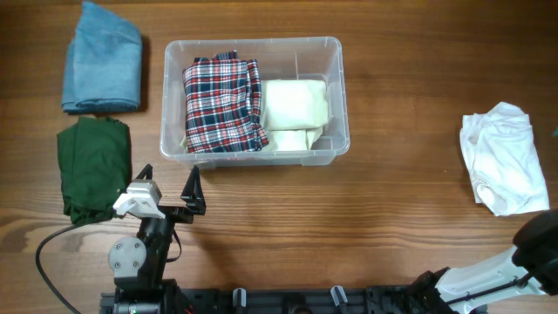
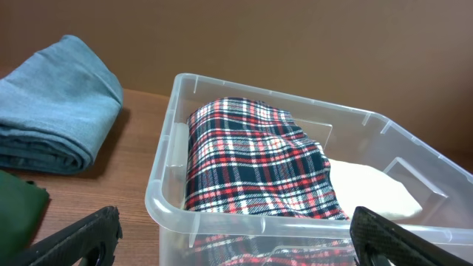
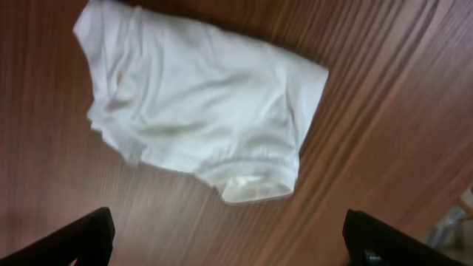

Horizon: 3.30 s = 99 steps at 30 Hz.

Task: Pack container
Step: 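Move the right gripper down over the crumpled white shirt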

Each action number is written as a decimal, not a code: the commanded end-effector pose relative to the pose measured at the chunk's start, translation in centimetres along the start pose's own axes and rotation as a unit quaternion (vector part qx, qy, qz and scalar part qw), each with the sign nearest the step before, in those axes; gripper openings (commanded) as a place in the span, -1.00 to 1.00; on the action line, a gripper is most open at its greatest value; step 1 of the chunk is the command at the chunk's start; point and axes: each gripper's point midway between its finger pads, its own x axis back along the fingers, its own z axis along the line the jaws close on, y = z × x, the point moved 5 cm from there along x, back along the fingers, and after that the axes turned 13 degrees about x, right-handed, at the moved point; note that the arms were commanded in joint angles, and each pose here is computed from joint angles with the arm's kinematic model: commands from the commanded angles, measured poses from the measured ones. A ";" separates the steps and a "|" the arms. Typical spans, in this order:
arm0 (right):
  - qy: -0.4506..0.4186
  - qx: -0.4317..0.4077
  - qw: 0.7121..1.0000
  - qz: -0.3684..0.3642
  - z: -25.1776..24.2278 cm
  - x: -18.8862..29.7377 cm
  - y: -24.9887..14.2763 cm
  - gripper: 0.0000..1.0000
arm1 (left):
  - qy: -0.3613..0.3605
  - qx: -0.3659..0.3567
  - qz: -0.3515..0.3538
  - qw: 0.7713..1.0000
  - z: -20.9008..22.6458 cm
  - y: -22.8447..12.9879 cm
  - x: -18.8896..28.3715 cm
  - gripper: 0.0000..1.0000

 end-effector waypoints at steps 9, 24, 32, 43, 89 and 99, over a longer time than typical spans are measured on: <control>0.066 0.241 0.962 -0.109 1.4 -4.2 3.4 0.99 | 0.007 0.003 -0.002 1.000 0.3 -0.1 0.0 0.99; 0.041 0.247 0.965 -0.075 -0.5 -13.5 0.0 0.99 | 0.007 0.003 -0.002 1.000 0.3 -0.1 0.0 0.99; -0.054 -0.080 0.995 0.006 -6.9 -13.4 -2.8 0.99 | 0.007 0.003 -0.002 1.000 0.3 -0.1 0.0 1.00; -0.015 -0.148 0.988 0.043 -8.6 -15.7 -5.7 0.99 | 0.007 0.003 -0.002 1.000 0.3 -0.1 0.0 1.00; 0.097 -0.049 0.980 -0.167 -4.1 -11.3 -3.6 0.95 | 0.007 0.003 -0.002 1.000 0.3 -0.1 0.0 0.99; 0.140 0.234 0.913 -0.304 4.6 -5.6 -0.9 0.99 | 0.007 0.003 -0.002 1.000 0.3 -0.1 0.0 1.00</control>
